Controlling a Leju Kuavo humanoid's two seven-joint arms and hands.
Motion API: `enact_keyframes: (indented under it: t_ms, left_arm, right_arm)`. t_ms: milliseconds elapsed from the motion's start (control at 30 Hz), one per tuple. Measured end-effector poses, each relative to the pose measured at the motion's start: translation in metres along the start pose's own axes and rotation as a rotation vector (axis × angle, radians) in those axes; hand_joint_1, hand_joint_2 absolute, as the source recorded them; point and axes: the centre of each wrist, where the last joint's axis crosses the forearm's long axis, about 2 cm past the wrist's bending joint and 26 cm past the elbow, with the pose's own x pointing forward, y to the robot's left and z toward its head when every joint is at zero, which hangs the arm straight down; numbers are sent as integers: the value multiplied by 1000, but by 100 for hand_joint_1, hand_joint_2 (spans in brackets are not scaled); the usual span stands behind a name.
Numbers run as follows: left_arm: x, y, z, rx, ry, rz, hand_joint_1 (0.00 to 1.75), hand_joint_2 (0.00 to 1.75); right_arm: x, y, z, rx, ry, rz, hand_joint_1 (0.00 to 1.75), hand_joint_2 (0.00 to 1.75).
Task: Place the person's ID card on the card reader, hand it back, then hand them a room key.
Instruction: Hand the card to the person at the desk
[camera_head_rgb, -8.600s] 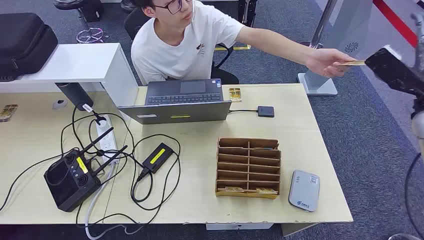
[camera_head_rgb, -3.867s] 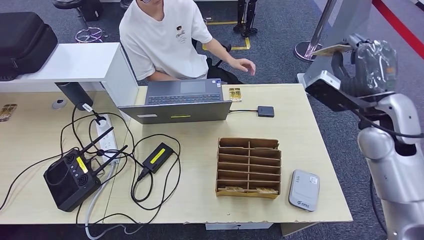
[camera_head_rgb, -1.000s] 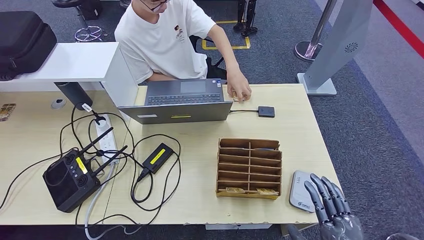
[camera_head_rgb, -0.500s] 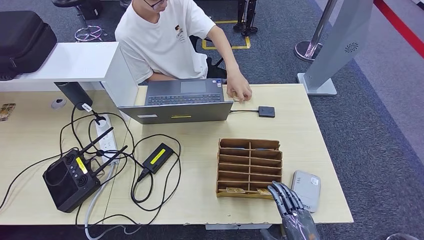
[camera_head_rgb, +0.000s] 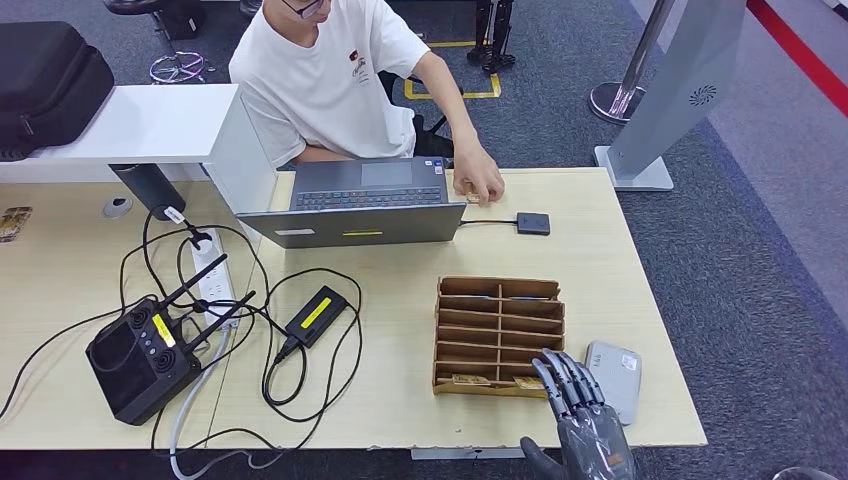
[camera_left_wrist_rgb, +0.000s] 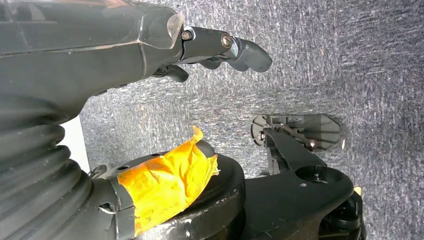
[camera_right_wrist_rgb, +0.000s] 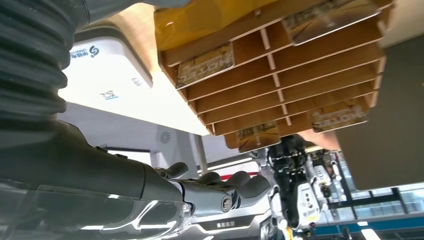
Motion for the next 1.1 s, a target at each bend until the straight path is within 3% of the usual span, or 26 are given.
enact_keyframes:
  t_ms: [533,1033,1100]
  left_arm:
    - [1,-1,0,-14,-4,-24,0,175]
    - [2,-2,0,-19,-18,-51,0,175]
    - [2,-2,0,-4,-44,-70,0,175]
  right_arm:
    - [-17,14,-12,5,32,114,0,175]
    - [-18,31,-24,24,61,98,0,175]
    - [-17,31,-24,24,65,96,10,175]
